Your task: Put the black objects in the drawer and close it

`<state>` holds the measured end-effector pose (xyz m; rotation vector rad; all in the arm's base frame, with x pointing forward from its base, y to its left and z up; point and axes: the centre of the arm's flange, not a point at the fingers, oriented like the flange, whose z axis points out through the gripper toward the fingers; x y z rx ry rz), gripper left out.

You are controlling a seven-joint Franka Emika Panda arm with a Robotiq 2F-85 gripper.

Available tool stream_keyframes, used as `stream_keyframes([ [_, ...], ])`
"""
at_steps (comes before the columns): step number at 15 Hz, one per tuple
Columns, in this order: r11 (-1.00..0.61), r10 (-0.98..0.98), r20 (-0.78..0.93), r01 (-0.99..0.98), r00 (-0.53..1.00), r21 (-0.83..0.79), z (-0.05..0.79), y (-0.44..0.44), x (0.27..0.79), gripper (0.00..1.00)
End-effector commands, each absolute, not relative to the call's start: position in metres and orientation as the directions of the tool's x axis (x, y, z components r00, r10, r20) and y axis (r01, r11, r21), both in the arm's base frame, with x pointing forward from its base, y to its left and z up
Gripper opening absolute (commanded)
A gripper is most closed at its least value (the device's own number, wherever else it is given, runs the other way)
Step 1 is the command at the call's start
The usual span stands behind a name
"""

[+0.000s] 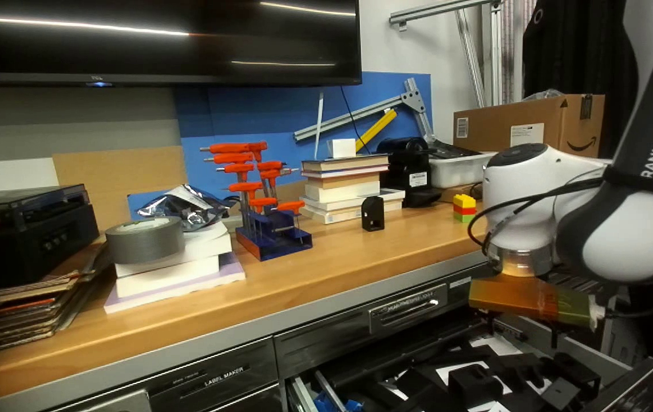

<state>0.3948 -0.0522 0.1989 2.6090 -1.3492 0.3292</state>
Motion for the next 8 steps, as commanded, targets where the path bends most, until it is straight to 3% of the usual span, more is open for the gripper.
stream_keyframes([
  [1, -0.653, -0.697, 0.297, -0.749, 0.652, 0.11, 0.275, -0.065, 0.434, 1.0],
  [8, -0.784, -0.529, 0.304, -0.594, 0.792, 0.181, 0.383, -0.085, 0.502, 1.0],
])
